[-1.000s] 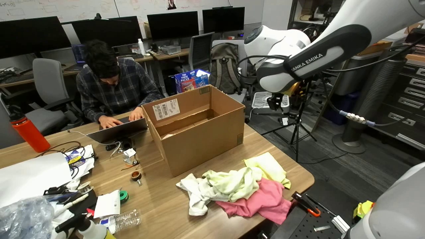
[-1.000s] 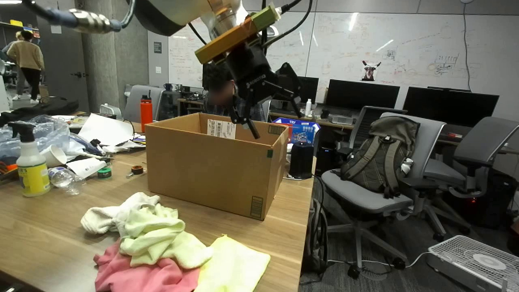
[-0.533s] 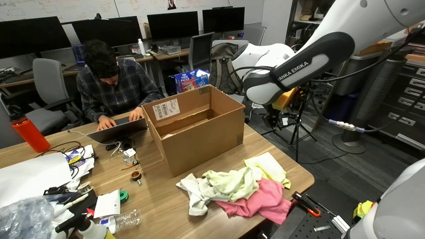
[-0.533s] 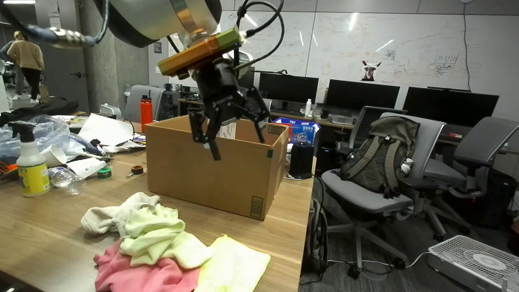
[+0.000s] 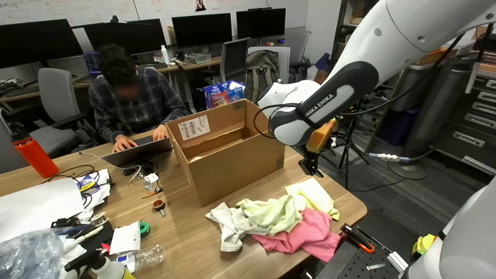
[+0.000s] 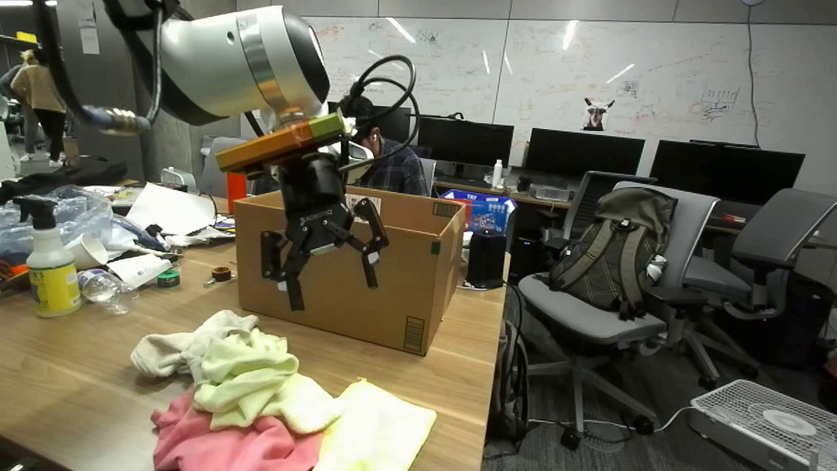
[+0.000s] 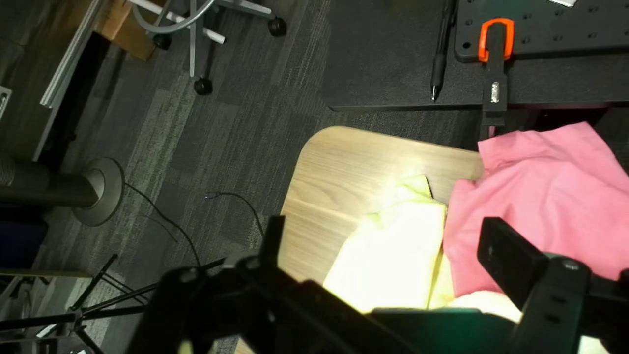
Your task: Place the peach shirt and two yellow towels inside the brown box
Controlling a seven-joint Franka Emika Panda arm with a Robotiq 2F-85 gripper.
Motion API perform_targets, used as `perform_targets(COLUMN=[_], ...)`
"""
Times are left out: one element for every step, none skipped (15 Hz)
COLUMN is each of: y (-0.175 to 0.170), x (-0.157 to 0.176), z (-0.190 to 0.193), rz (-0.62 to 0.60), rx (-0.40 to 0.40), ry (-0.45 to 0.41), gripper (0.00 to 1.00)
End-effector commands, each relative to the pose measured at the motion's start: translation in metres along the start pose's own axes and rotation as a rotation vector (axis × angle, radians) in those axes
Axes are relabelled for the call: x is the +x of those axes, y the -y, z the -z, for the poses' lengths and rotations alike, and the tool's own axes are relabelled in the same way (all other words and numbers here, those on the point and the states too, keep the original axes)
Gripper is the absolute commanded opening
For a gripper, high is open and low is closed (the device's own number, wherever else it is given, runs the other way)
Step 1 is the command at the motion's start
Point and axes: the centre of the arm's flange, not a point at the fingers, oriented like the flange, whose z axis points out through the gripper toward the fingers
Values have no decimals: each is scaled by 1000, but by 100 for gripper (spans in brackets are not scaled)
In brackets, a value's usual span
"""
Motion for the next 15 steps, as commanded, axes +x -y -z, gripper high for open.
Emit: perform_targets(y=[6, 7, 9, 10, 11, 11, 11, 11, 10, 11, 11, 12, 12, 13, 15], x=[19, 23, 26, 30, 35, 41, 45, 49, 52, 57, 61, 64, 67, 70, 74], z=[-6, -7, -8, -8, -9, -10, -10, -12, -13, -16, -18, -21, -24, -28, -33], rz=[-7, -13, -20, -34, -49, -65, -78, -93, -100, -108, -119, -127, -131, -136, -141], rx=[70, 101, 147, 185, 223, 253, 281, 307, 327, 341, 352, 356, 358, 358, 359], ry=[-38, -54, -79, -107, -133, -161, -190, -218, -240, -262, -289, -316, -338, -357, -373], gripper=[100, 100, 100, 100, 100, 100, 100, 100, 100, 100, 100, 100, 100, 100, 100])
